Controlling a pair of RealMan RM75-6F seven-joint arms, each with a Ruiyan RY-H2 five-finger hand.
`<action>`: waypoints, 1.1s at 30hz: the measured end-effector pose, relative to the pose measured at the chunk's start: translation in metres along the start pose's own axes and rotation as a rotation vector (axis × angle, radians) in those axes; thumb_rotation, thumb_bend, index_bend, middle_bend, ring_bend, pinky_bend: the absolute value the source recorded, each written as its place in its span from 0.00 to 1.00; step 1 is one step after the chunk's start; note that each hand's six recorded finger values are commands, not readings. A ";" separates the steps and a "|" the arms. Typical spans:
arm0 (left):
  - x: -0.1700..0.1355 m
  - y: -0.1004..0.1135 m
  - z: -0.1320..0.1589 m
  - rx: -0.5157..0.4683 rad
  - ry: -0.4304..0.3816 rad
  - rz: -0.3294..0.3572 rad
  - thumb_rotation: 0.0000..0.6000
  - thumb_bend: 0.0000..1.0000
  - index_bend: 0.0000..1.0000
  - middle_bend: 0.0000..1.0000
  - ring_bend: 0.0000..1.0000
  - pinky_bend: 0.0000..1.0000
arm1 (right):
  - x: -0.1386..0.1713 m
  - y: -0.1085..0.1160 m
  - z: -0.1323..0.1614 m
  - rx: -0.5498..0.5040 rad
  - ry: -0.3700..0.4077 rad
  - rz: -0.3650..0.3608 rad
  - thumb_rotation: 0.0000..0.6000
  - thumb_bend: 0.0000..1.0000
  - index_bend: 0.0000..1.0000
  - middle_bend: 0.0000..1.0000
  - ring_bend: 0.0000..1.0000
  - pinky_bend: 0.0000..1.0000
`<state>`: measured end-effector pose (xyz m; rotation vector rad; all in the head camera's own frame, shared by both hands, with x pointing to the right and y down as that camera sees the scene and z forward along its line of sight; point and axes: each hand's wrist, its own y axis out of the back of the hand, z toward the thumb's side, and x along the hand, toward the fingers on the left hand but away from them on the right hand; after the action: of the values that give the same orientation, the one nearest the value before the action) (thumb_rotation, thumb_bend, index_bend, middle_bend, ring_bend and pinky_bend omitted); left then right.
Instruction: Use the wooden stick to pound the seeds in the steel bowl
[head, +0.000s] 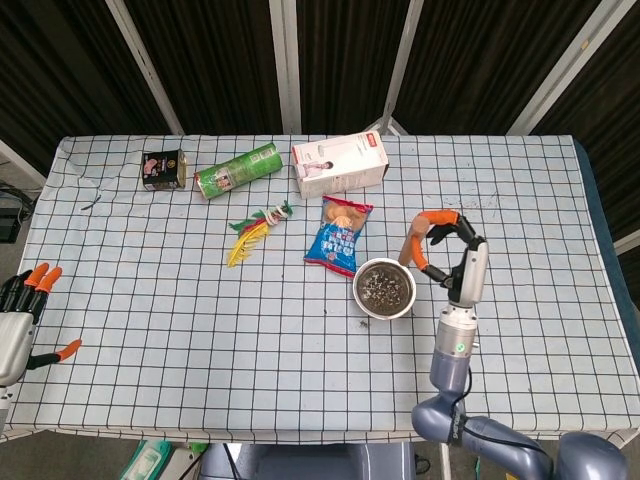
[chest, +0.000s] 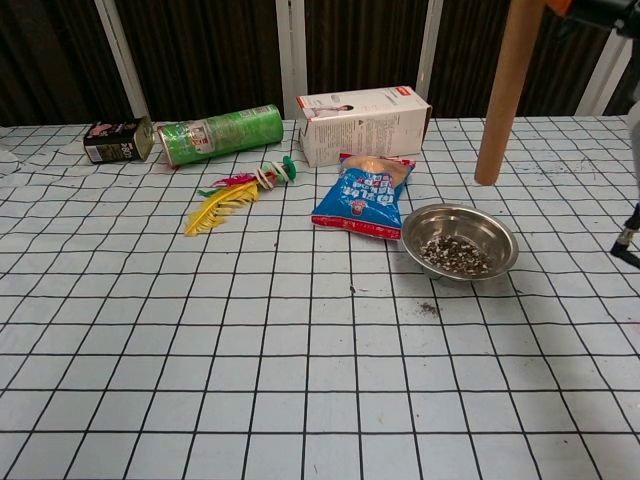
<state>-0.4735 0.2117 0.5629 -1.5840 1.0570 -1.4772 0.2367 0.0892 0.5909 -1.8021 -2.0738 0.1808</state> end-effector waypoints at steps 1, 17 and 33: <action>0.000 0.000 0.000 0.000 0.000 0.000 1.00 0.20 0.02 0.00 0.00 0.00 | -0.003 0.006 0.001 0.019 0.010 0.004 1.00 0.87 0.74 0.65 0.60 0.66; -0.001 0.000 0.001 0.007 0.006 0.007 1.00 0.20 0.02 0.00 0.00 0.00 | 0.000 0.141 -0.002 0.362 0.031 0.066 1.00 0.87 0.75 0.65 0.60 0.66; -0.002 0.001 0.000 0.003 0.001 0.011 1.00 0.20 0.02 0.00 0.00 0.00 | 0.046 0.159 -0.020 0.875 0.132 0.402 1.00 0.87 0.77 0.66 0.61 0.66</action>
<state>-0.4731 0.2137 0.5613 -1.5731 1.0621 -1.4723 0.3866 0.1574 0.5641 -1.5486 -1.1985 0.8912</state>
